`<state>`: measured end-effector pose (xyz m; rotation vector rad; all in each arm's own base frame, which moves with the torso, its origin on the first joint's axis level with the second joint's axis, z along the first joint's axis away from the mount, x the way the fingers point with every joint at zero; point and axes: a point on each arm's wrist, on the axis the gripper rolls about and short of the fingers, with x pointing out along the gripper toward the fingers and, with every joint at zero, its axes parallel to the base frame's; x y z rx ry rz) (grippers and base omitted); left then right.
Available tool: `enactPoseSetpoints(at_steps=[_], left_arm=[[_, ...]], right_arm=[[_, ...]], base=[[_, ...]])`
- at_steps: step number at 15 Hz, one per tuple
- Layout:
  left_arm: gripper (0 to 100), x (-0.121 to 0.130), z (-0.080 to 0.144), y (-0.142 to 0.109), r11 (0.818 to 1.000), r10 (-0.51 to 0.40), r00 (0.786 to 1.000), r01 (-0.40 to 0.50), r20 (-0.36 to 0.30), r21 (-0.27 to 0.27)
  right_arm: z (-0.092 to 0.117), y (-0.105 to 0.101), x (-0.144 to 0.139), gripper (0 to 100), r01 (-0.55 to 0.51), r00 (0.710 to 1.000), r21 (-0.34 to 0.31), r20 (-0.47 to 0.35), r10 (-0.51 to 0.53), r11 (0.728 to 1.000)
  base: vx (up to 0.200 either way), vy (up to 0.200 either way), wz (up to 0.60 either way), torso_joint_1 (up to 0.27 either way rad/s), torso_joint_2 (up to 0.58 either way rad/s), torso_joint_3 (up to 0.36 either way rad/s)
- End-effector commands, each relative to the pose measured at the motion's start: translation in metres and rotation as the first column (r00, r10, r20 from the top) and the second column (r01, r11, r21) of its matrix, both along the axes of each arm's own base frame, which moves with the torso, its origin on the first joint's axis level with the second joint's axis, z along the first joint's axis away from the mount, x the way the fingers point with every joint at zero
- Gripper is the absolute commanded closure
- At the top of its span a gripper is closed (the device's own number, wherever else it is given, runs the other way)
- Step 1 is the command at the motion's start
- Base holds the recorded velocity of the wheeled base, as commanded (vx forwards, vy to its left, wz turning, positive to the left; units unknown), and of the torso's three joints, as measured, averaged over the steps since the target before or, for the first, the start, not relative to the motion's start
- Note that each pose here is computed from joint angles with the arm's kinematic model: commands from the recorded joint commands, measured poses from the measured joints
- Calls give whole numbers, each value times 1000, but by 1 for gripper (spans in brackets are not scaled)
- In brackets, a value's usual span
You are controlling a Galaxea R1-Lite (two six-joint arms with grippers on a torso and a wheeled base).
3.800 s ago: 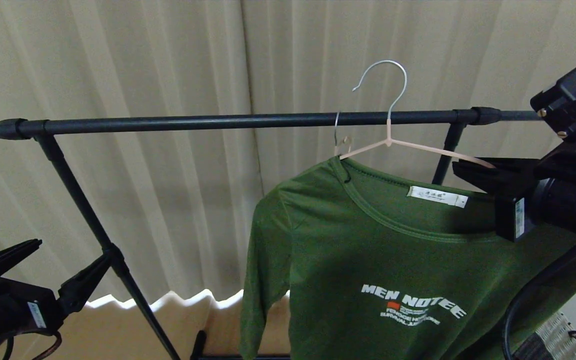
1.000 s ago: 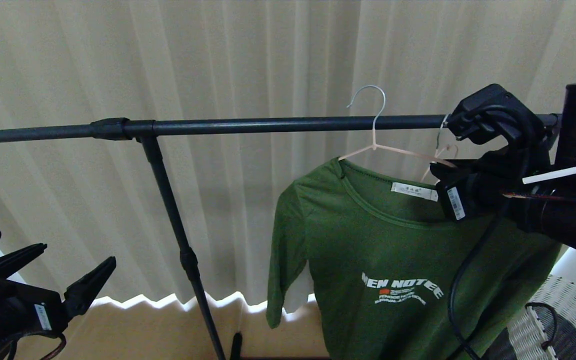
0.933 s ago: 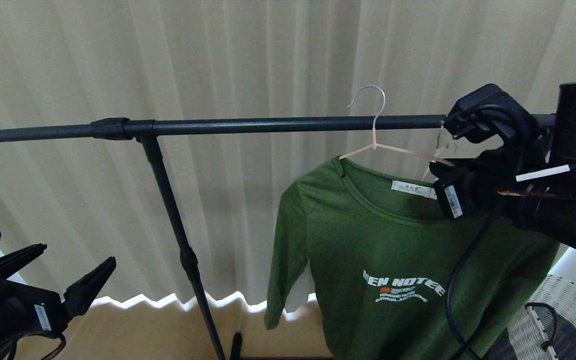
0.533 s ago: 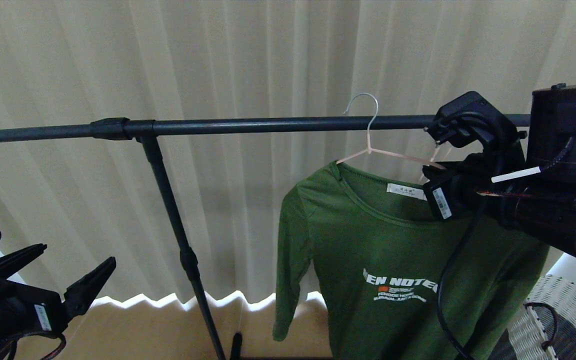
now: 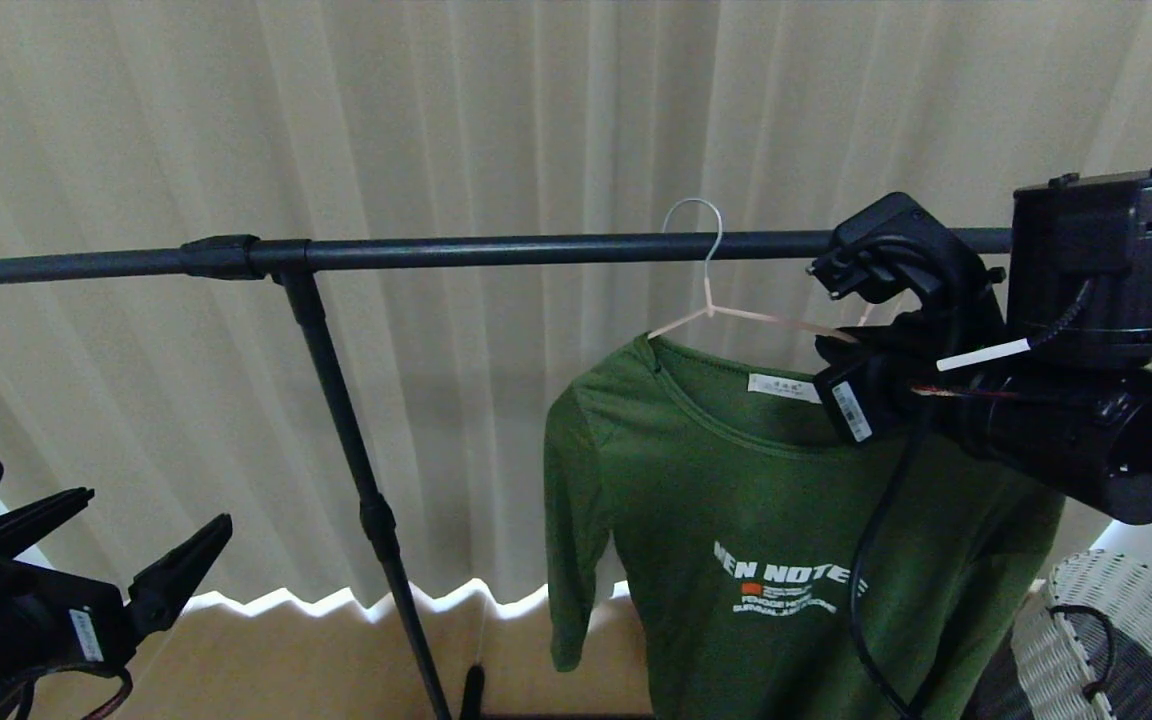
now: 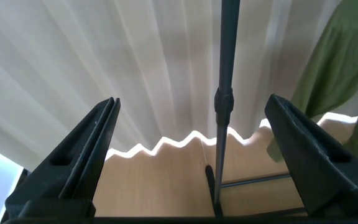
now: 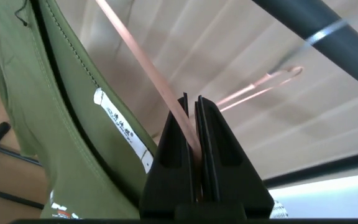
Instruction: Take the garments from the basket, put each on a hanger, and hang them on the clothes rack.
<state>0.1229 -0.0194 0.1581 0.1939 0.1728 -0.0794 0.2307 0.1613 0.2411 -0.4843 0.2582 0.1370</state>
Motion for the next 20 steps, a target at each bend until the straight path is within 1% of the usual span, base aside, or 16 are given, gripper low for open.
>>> enactPoseSetpoints(at_steps=[1, 7, 8, 14, 16, 17, 18, 19, 20], left_arm=[[0, 0, 0, 0, 1000, 0, 1000, 0, -1, -1], [0, 0, 0, 0, 1000, 0, 1000, 0, -1, 0], [0, 0, 0, 0, 1000, 0, 1000, 0, -1, 0], [0, 0, 0, 0, 1000, 2, 1000, -2, -1, 0], [0, 0, 0, 0, 1000, 2, 1000, -2, 1, -1], [0, 0, 0, 0, 1000, 2, 1000, -2, 1, -1], [0, 0, 0, 0, 1000, 2, 1000, -2, 1, 0], [0, 0, 0, 0, 1000, 2, 1000, -2, 1, 0], [0, 0, 0, 0, 1000, 2, 1000, -2, 2, 0]], right_arm=[[-4, 9, 7, 100, -9, 1000, -9, -12, 8, 1000], [-5, 18, 13, 100, -21, 1000, -14, -16, 21, 1000], [-5, 20, 12, 0, -29, 999, -13, -15, 29, 999], [1, 20, 8, 0, -41, 999, 13, 6, 41, 999], [12, 15, -1, 0, -53, 998, 37, 34, 52, 998], [12, 15, -1, 0, -53, 998, 37, 34, 52, 998], [28, 10, -16, 0, -76, 995, 83, 77, 69, 994], [36, 8, -23, 0, -92, 992, 106, 101, 81, 990], [40, 6, -26, 0, -100, 990, 116, 111, 87, 988]], base=[[0, 0, 0, 0, 0, 0], [0, 0, 0, 0, 0, 0], [0, 0, 0, 0, 0, 0], [0, 0, 0, 0, 0, 0], [0, 0, 0, 0, 0, 0], [0, 0, 0, 0, 0, 0], [0, 0, 0, 0, 0, 0], [0, 0, 0, 0, 0, 0], [0, 0, 0, 0, 0, 0]])
